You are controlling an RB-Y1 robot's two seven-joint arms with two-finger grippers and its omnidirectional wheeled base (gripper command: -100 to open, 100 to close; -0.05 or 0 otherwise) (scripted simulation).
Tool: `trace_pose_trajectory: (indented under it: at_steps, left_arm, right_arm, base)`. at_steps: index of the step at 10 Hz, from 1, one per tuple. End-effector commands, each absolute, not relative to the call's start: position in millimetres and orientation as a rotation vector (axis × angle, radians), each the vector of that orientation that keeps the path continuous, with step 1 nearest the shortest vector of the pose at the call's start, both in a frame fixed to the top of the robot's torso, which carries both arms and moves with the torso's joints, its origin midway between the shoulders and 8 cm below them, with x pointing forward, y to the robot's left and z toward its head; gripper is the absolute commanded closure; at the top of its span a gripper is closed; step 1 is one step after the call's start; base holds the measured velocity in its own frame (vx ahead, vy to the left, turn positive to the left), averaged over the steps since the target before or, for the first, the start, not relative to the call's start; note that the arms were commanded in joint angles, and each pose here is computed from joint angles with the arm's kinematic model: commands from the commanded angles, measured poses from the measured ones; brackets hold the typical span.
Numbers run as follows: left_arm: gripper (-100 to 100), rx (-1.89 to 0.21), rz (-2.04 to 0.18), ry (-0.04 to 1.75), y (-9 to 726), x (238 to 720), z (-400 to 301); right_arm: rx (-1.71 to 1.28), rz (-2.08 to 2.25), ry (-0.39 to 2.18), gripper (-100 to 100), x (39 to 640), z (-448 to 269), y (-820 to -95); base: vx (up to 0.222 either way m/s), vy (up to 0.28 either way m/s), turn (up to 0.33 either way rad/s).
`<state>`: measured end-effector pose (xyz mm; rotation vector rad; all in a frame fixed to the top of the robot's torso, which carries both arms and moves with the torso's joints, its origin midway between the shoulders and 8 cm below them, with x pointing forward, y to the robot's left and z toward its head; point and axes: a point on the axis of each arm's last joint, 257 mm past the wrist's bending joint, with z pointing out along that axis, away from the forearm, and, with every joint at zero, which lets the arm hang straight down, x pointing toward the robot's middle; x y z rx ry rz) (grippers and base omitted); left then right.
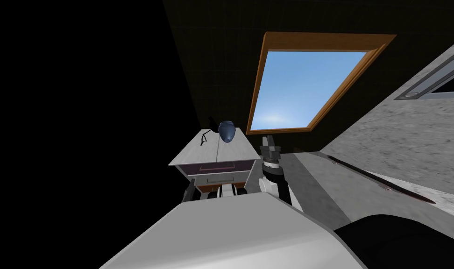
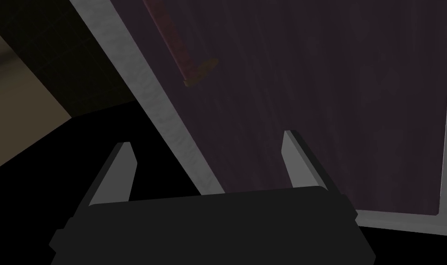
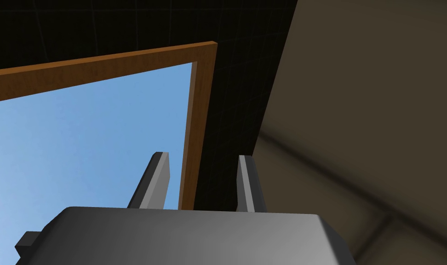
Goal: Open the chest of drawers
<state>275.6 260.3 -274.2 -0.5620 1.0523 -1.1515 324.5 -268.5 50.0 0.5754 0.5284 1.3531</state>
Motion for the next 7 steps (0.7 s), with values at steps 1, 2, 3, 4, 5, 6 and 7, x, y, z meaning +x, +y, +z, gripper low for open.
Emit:
trace_pose_trajectory:
  at_steps: [1,2,3,4,5,6,7]
  left_arm:
    - [-100,-0.6,-1.161,1.01,253.5,282.8,-266.4]
    - [-100,-0.614,-1.164,0.995,250.4,284.0,-265.4]
    - [-100,-0.631,-1.167,0.978,246.8,285.3,-264.4]
    - [-100,-0.65,-1.17,0.959,242.7,286.7,-263.3]
    - [-100,-0.669,-1.173,0.938,238.4,288.1,-262.3]
    - [-100,-0.687,-1.176,0.92,234.6,289.4,-261.3]
    - [-100,-0.698,-1.178,0.909,232.1,290.2,-260.7]
  right_arm:
    - [0.575,1.353,0.528,0,324.5,50.0,-268.5]
    - [0.575,1.353,0.528,0,324.5,50.0,-268.5]
    - [0.575,1.353,0.528,0,324.5,50.0,-268.5]
    - [0.575,1.353,0.528,0,324.5,50.0,-268.5]
    - [0.575,1.353,0.528,0,324.5,50.0,-268.5]
    - [0.575,1.353,0.528,0,324.5,50.0,-268.5]
    - [0.575,1.353,0.528,0,324.5,50.0,-268.5]
  base:
    - [0.0,0.0,0.0]
    - [0.0,0.0,0.0]
    - [0.0,0.0,0.0]
    - [0.0,0.0,0.0]
    - [0.0,0.0,0.0]
    - [0.004,0.006,-0.016]
    - [0.0,0.0,0.0]
